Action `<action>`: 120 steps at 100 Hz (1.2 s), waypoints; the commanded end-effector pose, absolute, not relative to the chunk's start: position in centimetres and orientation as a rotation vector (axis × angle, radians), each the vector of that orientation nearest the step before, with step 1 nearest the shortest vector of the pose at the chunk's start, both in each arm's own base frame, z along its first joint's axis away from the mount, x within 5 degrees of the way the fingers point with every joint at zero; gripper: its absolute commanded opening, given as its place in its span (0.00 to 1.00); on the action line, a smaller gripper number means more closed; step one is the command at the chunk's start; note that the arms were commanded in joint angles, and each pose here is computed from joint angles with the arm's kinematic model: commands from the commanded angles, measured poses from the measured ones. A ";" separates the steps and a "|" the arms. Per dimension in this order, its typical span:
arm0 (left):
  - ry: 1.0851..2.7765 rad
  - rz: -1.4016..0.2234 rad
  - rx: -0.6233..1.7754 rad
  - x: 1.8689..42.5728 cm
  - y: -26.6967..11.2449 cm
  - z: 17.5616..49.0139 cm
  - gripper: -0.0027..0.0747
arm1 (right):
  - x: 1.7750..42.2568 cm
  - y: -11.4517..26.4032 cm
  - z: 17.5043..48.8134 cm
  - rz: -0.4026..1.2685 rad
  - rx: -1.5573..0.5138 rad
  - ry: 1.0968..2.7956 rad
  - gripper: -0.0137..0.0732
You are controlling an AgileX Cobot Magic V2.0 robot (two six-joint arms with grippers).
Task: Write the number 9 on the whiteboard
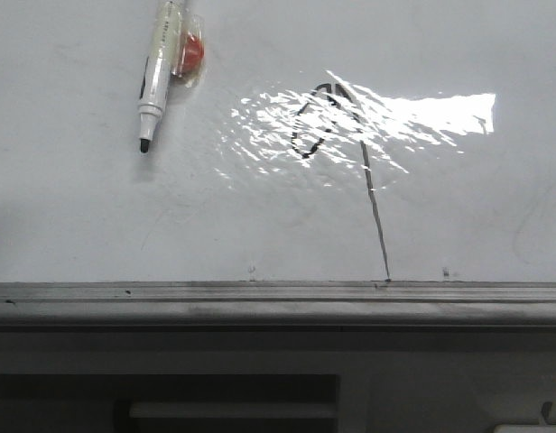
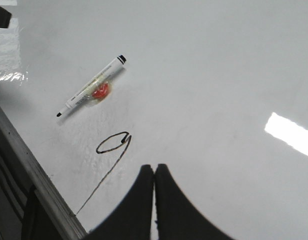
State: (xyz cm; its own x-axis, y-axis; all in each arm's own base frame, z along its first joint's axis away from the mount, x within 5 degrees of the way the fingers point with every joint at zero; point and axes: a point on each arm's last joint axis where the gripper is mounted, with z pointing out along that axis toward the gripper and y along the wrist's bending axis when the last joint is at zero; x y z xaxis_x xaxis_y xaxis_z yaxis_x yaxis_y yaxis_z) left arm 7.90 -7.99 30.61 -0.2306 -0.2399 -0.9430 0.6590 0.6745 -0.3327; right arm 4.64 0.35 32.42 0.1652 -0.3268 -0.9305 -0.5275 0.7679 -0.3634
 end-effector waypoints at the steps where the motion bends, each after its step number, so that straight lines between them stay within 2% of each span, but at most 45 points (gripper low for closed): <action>1: 1.572 -0.879 0.339 7.3 -7.3 30.2 0.01 | 4.2 0.0 32.8 0.165 -0.728 1.333 0.11; 12: 1.604 -0.930 0.310 6.8 -6.9 29.0 0.01 | 4.1 -0.3 32.1 0.167 -0.720 1.346 0.11; 34: 1.654 -0.917 0.319 6.8 -7.0 27.3 0.01 | 4.2 -0.5 31.9 0.148 -0.715 1.379 0.11; 76: 1.677 -0.911 0.304 6.9 -6.9 26.6 0.01 | 4.2 -0.5 31.9 0.148 -0.715 1.379 0.11; 83: 1.652 -0.827 0.274 7.3 -6.3 26.4 0.01 | 4.2 -0.5 31.9 0.148 -0.715 1.379 0.11; 100: 1.461 -0.444 0.508 7.1 -5.0 25.3 0.01 | 4.2 -0.5 31.9 0.148 -0.715 1.379 0.11; 113: 1.403 -0.219 0.507 6.8 -3.5 24.1 0.01 | 4.2 -0.5 31.9 0.148 -0.715 1.379 0.11; 120: 1.401 -0.156 0.434 6.5 -2.7 23.5 0.01 | 4.2 -0.5 31.9 0.148 -0.715 1.379 0.11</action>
